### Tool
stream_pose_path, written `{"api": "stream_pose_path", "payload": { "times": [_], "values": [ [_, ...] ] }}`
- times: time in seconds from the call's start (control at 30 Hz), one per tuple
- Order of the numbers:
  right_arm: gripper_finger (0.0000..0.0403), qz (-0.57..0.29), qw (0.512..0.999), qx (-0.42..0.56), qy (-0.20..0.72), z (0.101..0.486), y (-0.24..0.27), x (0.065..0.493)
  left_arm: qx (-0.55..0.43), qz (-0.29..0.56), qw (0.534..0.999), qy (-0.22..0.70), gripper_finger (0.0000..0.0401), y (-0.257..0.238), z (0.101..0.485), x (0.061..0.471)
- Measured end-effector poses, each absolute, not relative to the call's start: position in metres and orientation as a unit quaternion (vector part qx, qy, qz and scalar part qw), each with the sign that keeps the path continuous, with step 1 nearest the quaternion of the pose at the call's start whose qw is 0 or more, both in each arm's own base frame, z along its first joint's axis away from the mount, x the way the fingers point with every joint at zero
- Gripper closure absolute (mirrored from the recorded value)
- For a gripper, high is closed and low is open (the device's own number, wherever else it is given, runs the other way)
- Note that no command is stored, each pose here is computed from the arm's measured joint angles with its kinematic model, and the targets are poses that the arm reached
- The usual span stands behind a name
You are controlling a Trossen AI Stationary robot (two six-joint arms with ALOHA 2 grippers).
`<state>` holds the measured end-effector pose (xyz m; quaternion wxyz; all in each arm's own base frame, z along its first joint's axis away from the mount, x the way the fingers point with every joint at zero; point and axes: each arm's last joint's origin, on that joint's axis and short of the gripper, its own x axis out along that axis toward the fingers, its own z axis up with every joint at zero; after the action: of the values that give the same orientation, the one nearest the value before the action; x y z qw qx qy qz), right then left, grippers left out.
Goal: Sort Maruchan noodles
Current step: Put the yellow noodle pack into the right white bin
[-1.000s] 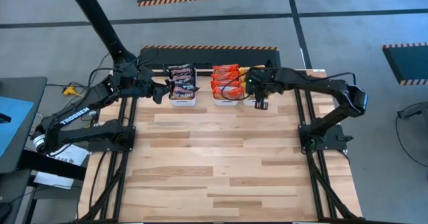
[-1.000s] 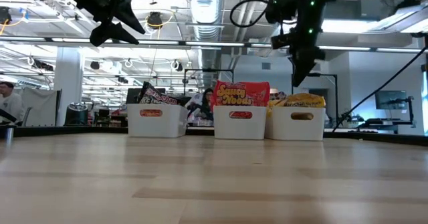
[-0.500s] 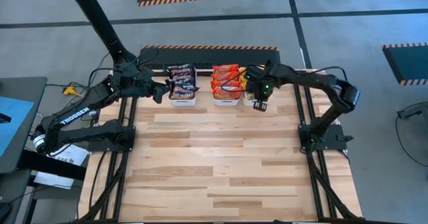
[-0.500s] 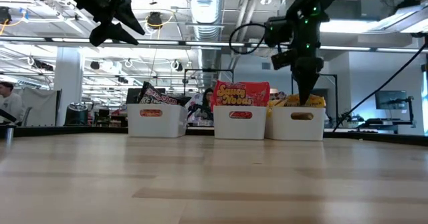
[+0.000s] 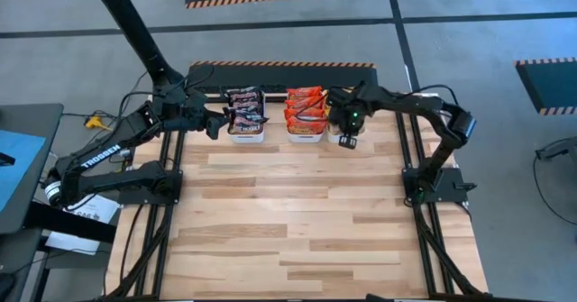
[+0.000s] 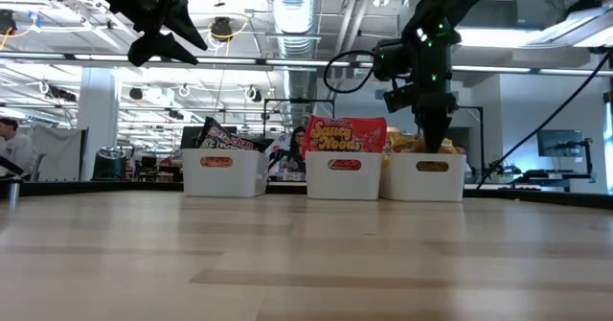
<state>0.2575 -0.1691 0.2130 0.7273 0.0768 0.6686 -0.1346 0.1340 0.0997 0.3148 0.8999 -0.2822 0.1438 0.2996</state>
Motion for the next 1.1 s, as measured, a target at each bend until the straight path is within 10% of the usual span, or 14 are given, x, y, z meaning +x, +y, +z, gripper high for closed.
{"api": "stream_pose_path", "payload": {
  "times": [0.4, 1.1],
  "values": [
    [0.0384, -0.215, 0.778, 0.056, 0.588, 0.275, -0.169, 0.253, -0.279, 0.299, 0.901, 0.146, 0.0237, 0.1, 0.315, 0.134],
    [0.0392, -0.145, 0.711, 0.134, 0.675, 0.207, -0.187, 0.269, -0.285, 0.303, 0.895, 0.163, 0.0237, 0.099, 0.311, 0.133]
  ]
}}
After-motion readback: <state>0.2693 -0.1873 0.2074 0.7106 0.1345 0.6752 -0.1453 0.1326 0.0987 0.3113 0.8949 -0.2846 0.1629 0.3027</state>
